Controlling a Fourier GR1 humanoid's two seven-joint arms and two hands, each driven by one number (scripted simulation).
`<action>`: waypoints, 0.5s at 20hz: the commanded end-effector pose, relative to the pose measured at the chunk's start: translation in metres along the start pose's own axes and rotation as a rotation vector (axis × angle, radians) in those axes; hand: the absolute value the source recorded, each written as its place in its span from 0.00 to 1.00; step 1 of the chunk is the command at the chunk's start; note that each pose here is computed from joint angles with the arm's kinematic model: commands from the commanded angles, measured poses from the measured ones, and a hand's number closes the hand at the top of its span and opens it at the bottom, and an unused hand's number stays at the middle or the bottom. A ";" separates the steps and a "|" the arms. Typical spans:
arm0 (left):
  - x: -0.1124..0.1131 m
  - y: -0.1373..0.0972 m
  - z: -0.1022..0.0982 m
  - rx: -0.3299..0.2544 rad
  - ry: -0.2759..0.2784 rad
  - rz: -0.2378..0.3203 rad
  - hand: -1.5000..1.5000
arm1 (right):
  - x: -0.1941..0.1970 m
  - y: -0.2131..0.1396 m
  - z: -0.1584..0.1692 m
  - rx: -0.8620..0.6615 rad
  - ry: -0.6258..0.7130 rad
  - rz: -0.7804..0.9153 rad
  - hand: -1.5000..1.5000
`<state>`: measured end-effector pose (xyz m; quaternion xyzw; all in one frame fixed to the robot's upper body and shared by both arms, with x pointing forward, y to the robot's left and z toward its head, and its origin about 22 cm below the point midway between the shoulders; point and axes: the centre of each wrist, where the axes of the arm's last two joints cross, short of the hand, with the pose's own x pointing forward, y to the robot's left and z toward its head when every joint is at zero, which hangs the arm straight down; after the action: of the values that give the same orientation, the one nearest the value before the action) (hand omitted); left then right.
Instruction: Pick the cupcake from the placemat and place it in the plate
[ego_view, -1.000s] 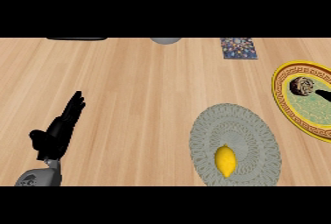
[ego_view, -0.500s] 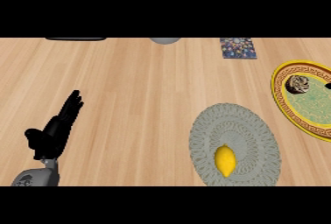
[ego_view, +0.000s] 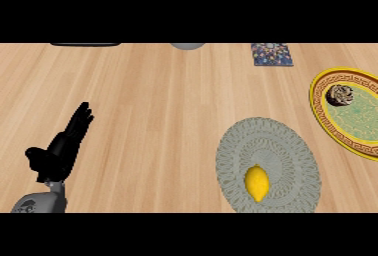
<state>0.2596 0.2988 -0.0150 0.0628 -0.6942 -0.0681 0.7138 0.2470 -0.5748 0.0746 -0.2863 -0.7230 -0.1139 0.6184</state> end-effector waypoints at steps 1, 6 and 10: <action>-0.005 0.003 0.007 -0.013 0.014 0.007 0.50 | -0.004 -0.053 0.028 0.036 -0.026 -0.019 0.00; -0.007 -0.012 0.005 -0.008 0.003 0.008 0.50 | -0.018 -0.067 0.050 0.085 -0.074 -0.003 0.00; -0.001 0.001 -0.001 0.004 0.010 0.020 0.50 | -0.015 -0.077 0.054 0.113 -0.060 0.031 0.00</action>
<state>0.2584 0.2981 -0.0199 0.0589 -0.6937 -0.0642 0.7149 0.1759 -0.6079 0.0652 -0.2852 -0.7266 -0.0796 0.6200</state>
